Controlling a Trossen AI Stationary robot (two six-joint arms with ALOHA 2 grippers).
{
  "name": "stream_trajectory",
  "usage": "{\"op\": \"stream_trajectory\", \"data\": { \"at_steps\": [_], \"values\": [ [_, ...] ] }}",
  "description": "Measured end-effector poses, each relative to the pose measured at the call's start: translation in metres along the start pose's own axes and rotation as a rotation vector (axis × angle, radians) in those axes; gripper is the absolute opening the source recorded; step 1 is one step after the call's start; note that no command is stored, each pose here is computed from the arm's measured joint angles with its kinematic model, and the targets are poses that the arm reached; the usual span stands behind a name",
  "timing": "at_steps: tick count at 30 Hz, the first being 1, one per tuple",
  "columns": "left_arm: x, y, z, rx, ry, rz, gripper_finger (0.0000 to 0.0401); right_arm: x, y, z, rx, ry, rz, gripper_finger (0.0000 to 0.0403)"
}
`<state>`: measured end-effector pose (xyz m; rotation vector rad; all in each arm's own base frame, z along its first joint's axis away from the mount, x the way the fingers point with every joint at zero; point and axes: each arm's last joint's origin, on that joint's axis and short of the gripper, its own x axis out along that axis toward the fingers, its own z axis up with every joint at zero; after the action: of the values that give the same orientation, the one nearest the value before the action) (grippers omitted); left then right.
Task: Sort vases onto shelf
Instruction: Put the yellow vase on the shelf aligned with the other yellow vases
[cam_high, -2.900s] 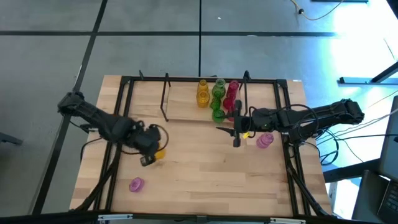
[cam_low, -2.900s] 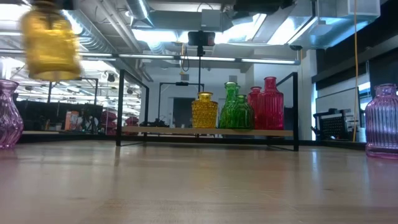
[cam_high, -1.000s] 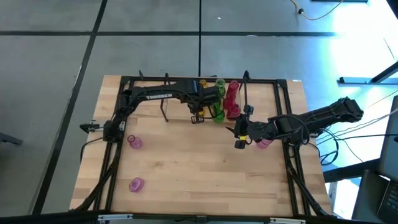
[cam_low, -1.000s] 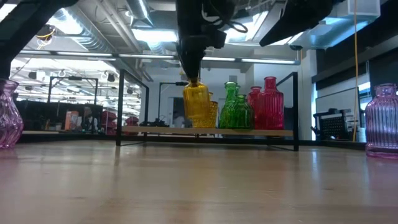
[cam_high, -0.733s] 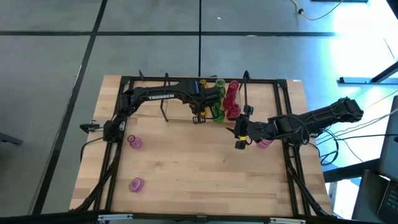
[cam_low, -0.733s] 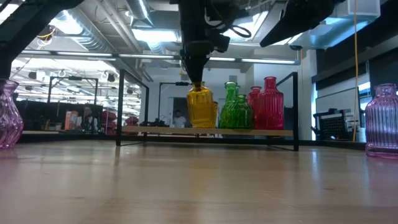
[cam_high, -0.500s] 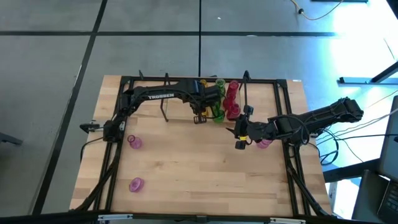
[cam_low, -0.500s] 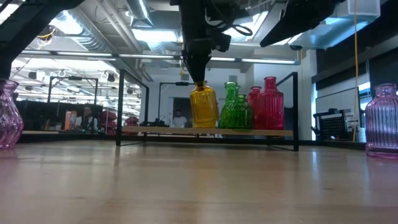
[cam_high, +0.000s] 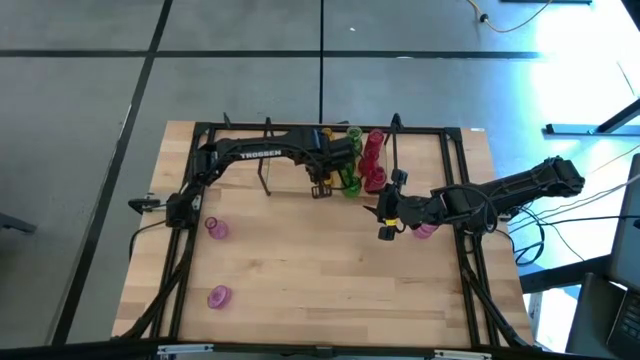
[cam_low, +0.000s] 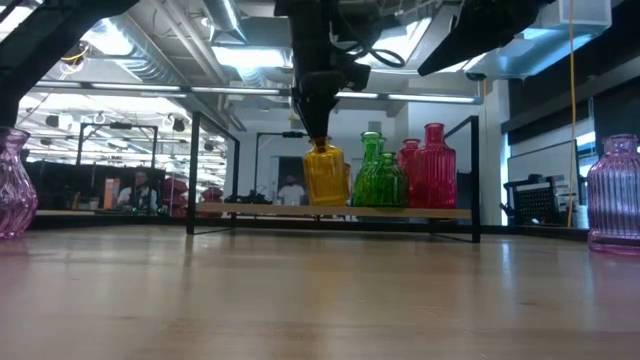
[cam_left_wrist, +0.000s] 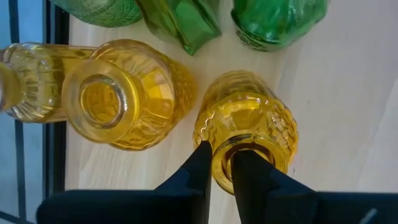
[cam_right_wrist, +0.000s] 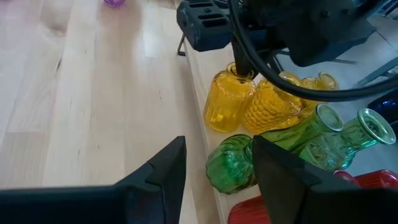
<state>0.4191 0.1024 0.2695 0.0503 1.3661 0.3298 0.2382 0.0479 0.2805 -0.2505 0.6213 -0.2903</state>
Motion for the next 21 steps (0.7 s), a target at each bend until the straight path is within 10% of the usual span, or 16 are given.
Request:
{"op": "stream_trajectory", "data": {
  "at_steps": [21],
  "values": [
    [0.0012,0.0042,0.0089,-0.013,-0.09,0.01,0.0115,0.0,0.0,0.0,0.0,0.0,0.0,0.0166]
  ]
}}
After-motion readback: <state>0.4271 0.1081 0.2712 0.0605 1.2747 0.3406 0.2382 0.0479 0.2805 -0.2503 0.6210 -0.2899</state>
